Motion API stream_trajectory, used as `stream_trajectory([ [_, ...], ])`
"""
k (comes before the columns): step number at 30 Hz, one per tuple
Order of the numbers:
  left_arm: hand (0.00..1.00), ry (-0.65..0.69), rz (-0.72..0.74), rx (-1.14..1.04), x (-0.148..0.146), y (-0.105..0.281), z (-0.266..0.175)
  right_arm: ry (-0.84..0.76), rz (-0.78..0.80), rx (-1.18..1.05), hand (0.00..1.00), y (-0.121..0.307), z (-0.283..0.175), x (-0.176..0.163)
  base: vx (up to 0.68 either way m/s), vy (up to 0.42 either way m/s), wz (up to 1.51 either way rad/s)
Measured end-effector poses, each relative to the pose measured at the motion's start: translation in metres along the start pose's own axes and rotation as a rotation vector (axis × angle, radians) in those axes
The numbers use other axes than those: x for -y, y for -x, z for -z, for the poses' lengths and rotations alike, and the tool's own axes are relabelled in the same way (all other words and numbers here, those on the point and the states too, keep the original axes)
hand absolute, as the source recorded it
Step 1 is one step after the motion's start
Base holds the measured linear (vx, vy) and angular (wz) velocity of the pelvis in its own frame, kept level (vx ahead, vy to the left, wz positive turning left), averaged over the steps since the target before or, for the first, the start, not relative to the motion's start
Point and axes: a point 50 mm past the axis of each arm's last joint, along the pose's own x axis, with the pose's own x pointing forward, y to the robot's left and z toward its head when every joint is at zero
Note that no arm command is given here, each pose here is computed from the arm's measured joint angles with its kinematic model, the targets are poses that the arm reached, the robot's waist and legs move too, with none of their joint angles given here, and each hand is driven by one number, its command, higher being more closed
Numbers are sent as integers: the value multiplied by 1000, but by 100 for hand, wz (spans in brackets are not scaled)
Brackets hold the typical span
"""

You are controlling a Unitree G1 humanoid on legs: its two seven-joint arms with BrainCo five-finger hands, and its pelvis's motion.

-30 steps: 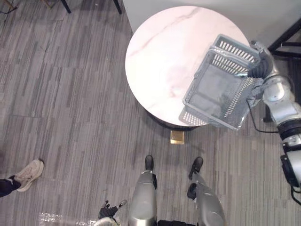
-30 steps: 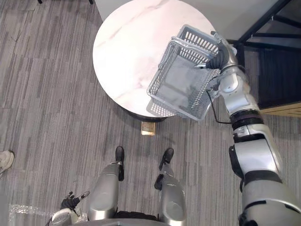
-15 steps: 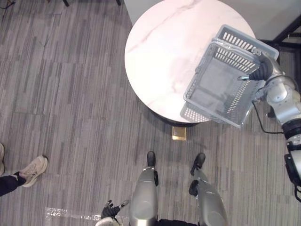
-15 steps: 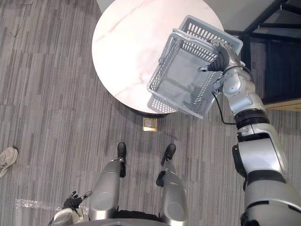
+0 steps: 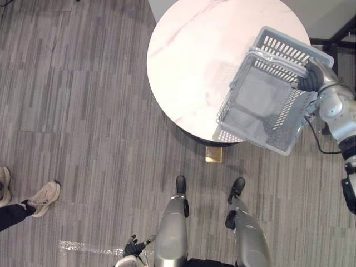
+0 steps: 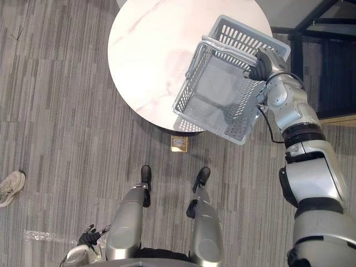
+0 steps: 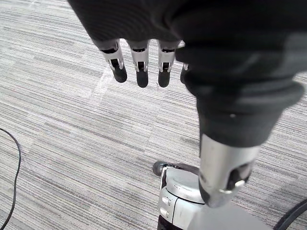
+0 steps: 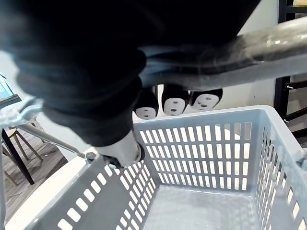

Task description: Pick vegetable in the basket

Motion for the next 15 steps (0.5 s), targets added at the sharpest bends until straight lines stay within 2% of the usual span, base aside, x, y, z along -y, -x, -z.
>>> stream_trajectory([
  [7,0,-7,6,6,1,0,0,53,-48,45,100,2,-3,-10,6,10,-3],
  [15,0,-9,8,24,3,0,-2,129,-137,210,100,22,-10,-45,24,10,-11],
])
